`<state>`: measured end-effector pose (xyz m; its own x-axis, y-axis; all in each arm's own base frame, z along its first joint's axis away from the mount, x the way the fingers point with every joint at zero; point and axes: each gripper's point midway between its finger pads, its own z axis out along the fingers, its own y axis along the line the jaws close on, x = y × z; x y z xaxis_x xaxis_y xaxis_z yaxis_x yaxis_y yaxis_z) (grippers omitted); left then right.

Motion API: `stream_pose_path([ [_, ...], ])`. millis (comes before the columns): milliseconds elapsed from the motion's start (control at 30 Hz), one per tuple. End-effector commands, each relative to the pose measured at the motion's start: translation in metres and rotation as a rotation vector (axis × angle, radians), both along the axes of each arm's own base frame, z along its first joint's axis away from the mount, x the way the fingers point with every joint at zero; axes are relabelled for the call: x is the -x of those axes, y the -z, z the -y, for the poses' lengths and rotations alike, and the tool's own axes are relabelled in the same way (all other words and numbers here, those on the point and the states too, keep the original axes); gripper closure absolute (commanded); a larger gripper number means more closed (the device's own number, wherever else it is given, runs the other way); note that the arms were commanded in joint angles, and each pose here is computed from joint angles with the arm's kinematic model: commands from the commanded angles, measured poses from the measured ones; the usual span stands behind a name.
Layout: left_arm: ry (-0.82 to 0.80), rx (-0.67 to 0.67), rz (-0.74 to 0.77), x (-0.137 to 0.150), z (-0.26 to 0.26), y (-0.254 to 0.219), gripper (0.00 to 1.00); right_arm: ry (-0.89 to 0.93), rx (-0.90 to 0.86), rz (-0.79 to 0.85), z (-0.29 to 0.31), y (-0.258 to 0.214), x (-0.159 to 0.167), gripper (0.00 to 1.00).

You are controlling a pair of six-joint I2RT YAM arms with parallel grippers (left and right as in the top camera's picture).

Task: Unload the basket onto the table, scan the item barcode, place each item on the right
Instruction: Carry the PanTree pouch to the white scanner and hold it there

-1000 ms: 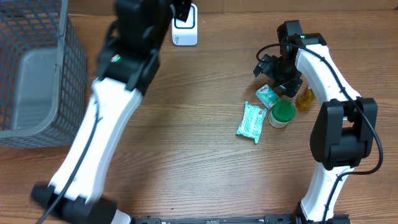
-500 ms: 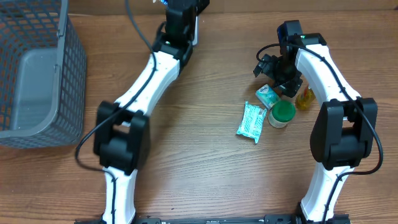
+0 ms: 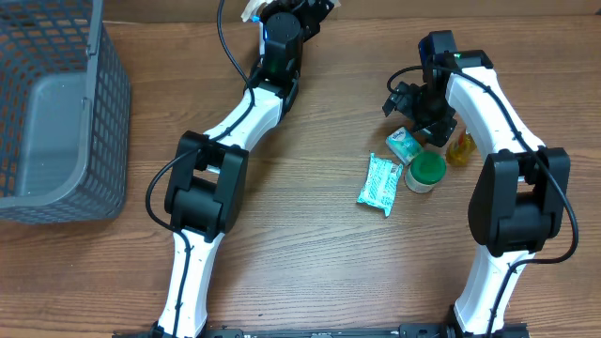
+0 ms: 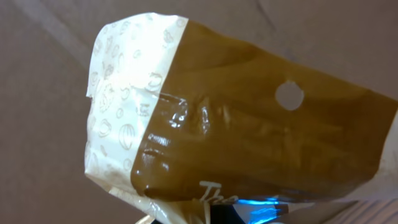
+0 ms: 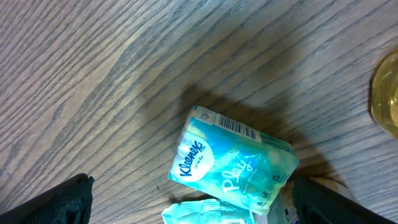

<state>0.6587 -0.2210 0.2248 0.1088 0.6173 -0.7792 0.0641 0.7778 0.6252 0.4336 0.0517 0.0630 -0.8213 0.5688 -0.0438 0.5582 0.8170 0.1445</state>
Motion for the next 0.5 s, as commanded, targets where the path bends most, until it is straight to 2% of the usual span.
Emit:
stream_pose_path([
  [0, 0.044, -0.023, 0.034, -0.003, 0.006, 0.003, 0.96, 0.0, -0.005, 0.051, 0.001, -0.017, -0.009, 0.0],
  [233, 0.068, -0.056, 0.005, -0.003, 0.012, 0.014, 0.96, 0.0, -0.005, 0.051, 0.001, -0.017, -0.009, 0.0],
  [467, 0.1, -0.034, -0.116, -0.003, 0.017, 0.049, 0.95, 0.0, -0.005, 0.051, 0.001, -0.017, -0.009, 0.0],
])
